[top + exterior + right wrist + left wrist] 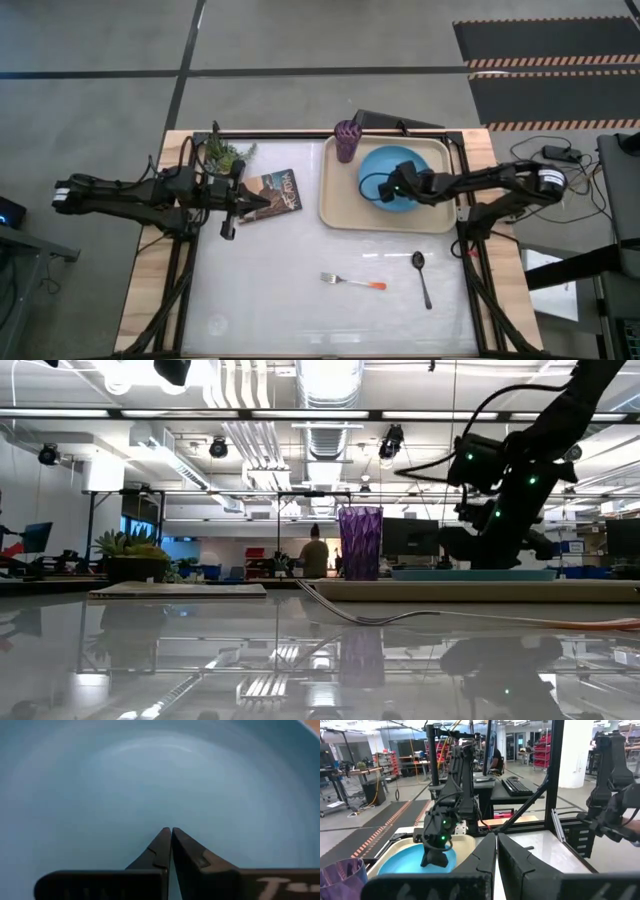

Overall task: Pick and place plate/cup/fork/spoon on tray
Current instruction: Put the blue plate on the tray to the bottom right of the purple cup, then put the orange fork on the tray to the left of the blue plate

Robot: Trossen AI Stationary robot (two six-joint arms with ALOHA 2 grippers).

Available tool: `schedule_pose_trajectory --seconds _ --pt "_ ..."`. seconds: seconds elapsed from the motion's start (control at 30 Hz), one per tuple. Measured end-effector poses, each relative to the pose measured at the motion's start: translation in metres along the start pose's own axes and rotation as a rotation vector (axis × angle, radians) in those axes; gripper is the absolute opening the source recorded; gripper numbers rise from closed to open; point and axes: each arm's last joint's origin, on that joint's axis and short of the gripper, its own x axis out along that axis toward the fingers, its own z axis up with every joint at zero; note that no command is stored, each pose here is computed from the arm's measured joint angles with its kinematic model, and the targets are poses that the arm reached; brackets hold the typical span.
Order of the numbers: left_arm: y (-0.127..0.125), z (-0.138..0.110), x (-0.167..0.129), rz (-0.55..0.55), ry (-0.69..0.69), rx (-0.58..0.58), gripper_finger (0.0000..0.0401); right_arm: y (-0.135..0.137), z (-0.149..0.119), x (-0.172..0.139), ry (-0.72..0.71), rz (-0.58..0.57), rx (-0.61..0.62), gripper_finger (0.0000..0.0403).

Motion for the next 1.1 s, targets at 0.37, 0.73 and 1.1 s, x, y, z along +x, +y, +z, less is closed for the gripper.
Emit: schedule_pose_trajectory --seconds 0.37,0.73,1.1 --pt "0.0 0.0 0.0 0.0 0.002 0.006 0.0 0.007 0.021 -0.016 -0.016 0.009 -0.025 0.0009" --pt "0.0 -0.003 0.004 -0.001 0.018 -0.001 0.0 0.049 0.014 -0.11 0.028 0.52 -0.177 0.0009" --pt "0.0 -0.006 0.009 -0.003 0.041 -0.003 0.0 0.119 -0.078 -0.164 -0.102 0.916 -0.463 0.0009"
